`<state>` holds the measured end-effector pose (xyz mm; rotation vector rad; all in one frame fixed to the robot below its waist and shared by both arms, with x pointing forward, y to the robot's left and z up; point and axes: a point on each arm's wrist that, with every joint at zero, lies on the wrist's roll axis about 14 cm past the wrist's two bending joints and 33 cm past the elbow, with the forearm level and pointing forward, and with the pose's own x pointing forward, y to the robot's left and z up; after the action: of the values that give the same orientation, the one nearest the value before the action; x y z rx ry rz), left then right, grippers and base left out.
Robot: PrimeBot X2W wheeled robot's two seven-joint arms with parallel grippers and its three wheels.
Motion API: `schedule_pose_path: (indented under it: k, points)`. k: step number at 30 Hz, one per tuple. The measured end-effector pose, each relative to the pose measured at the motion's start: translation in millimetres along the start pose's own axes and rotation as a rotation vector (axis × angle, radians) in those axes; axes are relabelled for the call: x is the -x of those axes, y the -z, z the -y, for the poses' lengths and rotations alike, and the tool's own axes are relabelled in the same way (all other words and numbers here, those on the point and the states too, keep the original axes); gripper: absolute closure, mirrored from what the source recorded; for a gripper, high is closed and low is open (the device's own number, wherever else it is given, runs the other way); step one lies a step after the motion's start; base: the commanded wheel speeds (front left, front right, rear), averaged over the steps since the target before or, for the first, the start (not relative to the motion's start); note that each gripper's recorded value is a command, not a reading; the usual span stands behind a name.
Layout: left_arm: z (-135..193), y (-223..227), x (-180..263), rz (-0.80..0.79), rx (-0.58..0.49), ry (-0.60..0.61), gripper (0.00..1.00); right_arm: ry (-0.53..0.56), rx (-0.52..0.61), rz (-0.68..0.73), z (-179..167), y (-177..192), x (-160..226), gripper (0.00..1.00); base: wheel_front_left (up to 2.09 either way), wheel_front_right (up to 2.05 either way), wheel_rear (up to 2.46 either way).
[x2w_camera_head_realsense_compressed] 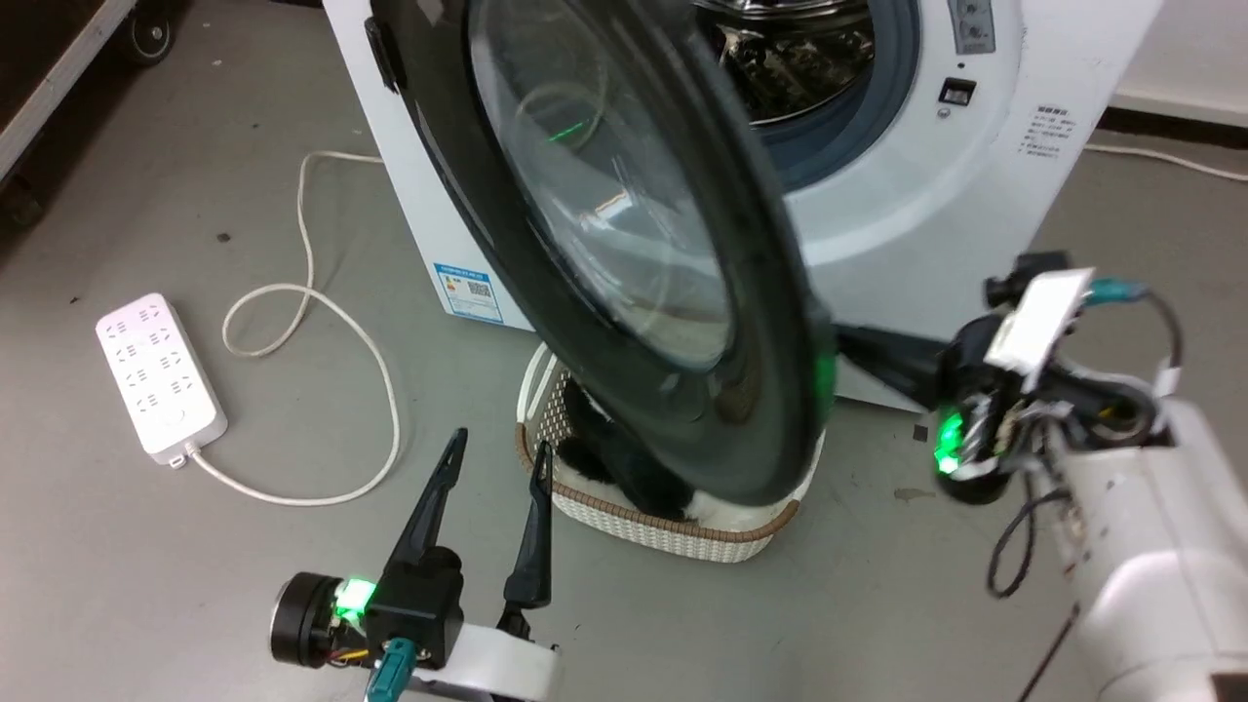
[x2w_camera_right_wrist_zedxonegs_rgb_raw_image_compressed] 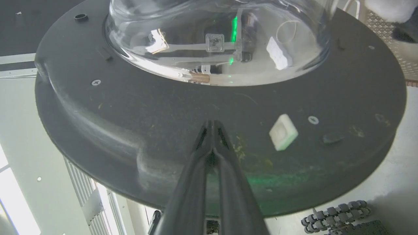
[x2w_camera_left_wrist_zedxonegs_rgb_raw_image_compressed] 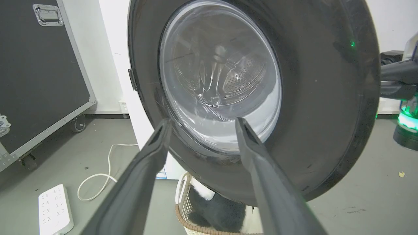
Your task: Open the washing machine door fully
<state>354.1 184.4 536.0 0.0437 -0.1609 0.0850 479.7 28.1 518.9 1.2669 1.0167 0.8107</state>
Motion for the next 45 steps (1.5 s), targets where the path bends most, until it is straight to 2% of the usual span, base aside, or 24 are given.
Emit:
schedule_pose_path:
  k: [12,20,21,22,24,27,31,34,35,39,45]
  points:
    - [-1.2,11.6,10.2,-0.042,0.018,0.001,0.00,-0.061,-0.014,-0.129,9.0,83.6,-33.0,1.00,0.00,0.00,0.00]
    - [-5.7,13.8,15.7,-0.051,0.026,-0.012,0.00,-0.074,0.004,-0.093,2.1,93.5,-39.0,1.00,0.00,0.00,0.00]
    - [-6.4,14.1,16.8,-0.052,0.027,-0.014,0.00,-0.073,0.012,-0.063,0.9,88.8,-37.1,0.31,0.00,0.00,0.00]
    - [-6.3,13.3,17.1,-0.049,0.028,-0.014,0.00,-0.070,0.027,-0.026,-0.6,82.7,-34.4,0.00,0.00,0.00,0.00]
    - [-6.1,10.1,16.7,-0.038,0.030,-0.012,0.00,-0.069,0.069,0.054,-5.7,67.5,-24.6,0.00,0.00,0.00,0.00]
    - [-4.2,6.5,15.9,-0.025,0.044,-0.002,0.00,-0.047,0.193,0.219,-13.9,35.9,1.5,0.00,0.00,0.00,0.00]
    - [-1.1,1.3,14.2,-0.007,0.058,0.012,0.00,-0.011,0.468,0.467,-35.0,0.8,49.6,0.00,0.00,0.00,0.00]
    - [0.7,-1.3,13.7,0.003,0.066,0.022,0.00,0.030,0.719,0.638,-50.2,-11.9,89.1,0.00,0.00,0.00,0.00]
    - [4.1,-3.6,12.6,0.011,0.074,0.040,0.00,0.095,0.956,0.775,-54.2,-15.0,127.4,0.00,0.00,0.00,0.00]
    - [6.3,-3.0,13.0,0.011,0.077,0.049,0.00,0.210,1.221,0.904,-46.2,-10.5,172.3,0.00,0.00,0.00,0.00]
    - [15.2,-1.3,12.6,0.006,0.083,0.082,0.00,0.378,1.379,1.047,-29.0,6.3,217.4,0.00,0.00,0.00,0.00]
